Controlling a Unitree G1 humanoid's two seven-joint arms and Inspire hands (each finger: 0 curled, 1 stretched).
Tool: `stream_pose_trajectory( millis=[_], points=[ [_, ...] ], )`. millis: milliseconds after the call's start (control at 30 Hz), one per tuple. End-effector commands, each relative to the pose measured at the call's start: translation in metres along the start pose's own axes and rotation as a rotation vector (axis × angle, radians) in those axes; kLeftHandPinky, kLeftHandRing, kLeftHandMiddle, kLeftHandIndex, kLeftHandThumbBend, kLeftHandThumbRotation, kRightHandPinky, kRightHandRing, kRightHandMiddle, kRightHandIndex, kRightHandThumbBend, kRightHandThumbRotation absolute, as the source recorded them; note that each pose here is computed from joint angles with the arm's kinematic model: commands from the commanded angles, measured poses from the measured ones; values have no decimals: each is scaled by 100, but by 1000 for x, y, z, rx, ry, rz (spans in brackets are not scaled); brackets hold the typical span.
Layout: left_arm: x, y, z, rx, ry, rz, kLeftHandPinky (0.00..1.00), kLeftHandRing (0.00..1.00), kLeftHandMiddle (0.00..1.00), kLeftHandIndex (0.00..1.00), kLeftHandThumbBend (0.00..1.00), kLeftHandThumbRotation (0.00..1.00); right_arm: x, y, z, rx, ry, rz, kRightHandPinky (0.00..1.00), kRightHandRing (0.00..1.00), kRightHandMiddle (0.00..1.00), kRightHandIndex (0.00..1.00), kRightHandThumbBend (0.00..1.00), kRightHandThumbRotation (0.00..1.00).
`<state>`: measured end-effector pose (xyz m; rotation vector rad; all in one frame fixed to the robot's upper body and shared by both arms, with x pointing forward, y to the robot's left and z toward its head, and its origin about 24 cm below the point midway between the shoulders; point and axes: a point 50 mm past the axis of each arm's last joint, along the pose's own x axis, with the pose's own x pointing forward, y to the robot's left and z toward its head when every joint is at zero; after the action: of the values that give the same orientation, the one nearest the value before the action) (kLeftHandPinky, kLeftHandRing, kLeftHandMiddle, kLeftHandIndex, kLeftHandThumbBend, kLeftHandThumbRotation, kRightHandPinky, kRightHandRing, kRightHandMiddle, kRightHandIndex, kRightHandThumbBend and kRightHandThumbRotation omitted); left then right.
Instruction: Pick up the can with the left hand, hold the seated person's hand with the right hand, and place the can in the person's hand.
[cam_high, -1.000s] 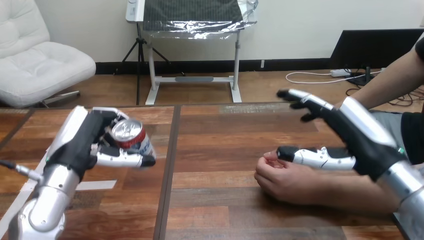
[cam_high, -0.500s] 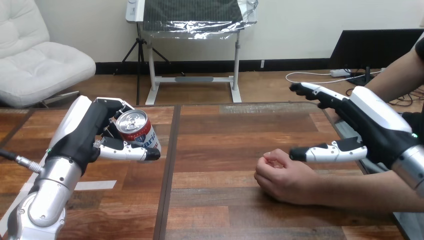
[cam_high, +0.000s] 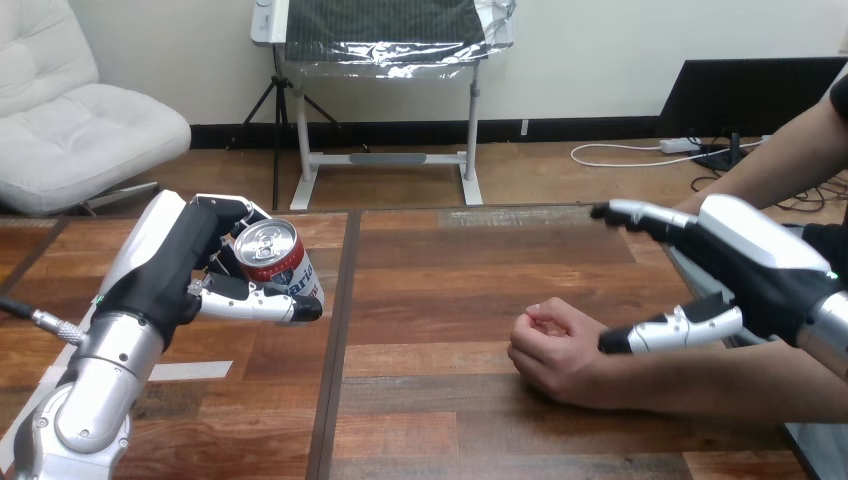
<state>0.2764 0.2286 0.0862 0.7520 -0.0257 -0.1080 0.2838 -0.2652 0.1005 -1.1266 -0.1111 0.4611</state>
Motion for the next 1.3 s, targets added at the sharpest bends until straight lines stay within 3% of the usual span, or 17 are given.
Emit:
stream_pose_trajectory(
  millis=[0,867,1267],
  points=[
    [5,21,23,12,-103,74,25,28,34,41,74,0,9,-24,4,-67,-8,-6,87,88,90,91,100,52],
    [4,23,24,-8,-109,66,26,29,34,41,73,0,11,-17,-14,-124,109,134,83,86,87,88,100,53],
    [4,24,23,-7,-109,58,25,28,34,41,73,0,11,-12,-17,-130,139,164,85,86,87,88,100,49]
  ],
)
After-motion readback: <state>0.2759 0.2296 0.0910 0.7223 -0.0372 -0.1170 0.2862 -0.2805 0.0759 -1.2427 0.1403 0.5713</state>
